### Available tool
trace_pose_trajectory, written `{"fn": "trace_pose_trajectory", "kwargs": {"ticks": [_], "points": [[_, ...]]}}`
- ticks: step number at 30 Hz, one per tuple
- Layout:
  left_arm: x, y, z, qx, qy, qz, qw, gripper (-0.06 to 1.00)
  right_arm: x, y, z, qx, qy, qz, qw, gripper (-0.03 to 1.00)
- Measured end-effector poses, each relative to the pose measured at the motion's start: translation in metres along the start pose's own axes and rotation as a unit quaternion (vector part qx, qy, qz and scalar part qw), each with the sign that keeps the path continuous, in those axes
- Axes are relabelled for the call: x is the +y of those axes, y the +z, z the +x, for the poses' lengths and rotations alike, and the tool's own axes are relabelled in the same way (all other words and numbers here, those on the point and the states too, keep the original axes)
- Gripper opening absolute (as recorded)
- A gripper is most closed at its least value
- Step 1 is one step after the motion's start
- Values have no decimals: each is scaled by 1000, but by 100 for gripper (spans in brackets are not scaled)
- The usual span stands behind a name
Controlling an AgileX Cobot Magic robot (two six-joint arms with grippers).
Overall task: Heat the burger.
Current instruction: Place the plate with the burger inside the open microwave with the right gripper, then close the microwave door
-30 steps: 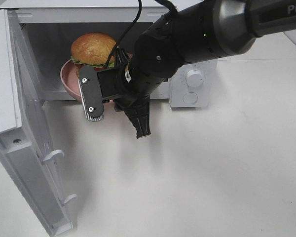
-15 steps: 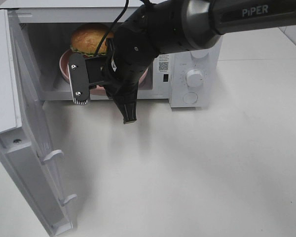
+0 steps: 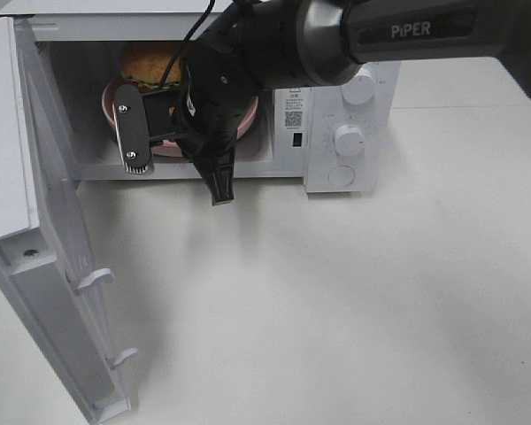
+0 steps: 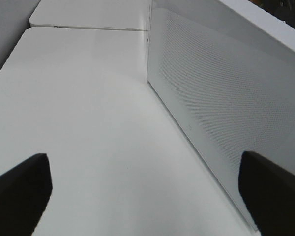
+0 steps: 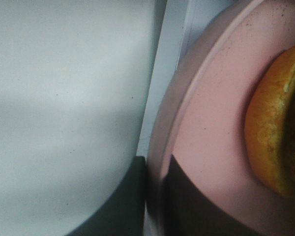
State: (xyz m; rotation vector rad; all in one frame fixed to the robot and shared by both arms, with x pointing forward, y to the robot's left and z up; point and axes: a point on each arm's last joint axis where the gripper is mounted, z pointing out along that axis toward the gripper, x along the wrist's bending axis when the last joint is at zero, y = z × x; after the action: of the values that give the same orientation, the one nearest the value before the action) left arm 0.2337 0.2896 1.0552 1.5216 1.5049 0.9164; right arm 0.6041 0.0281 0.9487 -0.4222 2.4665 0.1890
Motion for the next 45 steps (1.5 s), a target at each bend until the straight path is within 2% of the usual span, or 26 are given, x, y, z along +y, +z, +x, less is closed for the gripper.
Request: {"fn": "trace_pose_trajectory", "kwargs": {"ticks": [11, 28, 35, 37, 38, 39, 41, 43, 45], "points": [[0, 0, 0, 0, 0, 0, 1000, 97, 0, 11, -14, -13, 10, 3, 1000, 3], [0, 0, 0, 0, 0, 0, 1000, 97, -7, 33, -14, -9, 17, 11, 1000, 8], [0, 0, 0, 0, 0, 0, 1000, 97, -5, 31, -20, -31, 12, 0, 999, 21], [0, 0, 0, 0, 0, 0, 1000, 97, -4, 30, -24, -41, 12, -6, 999, 32], [0, 0, 0, 0, 0, 0, 1000, 97, -4, 30, -24, -41, 12, -6, 999, 32], [0, 0, 0, 0, 0, 0, 1000, 97, -4, 30, -24, -41, 13, -6, 999, 38], [0, 0, 0, 0, 0, 0, 1000, 97, -4, 30, -23, -37, 16, -6, 999, 42], [0, 0, 0, 0, 0, 0, 1000, 97, -4, 30, -22, -33, 20, -6, 999, 44], [0, 0, 0, 0, 0, 0, 1000, 97, -5, 30, -19, -15, 28, 2, 1000, 46]]}}
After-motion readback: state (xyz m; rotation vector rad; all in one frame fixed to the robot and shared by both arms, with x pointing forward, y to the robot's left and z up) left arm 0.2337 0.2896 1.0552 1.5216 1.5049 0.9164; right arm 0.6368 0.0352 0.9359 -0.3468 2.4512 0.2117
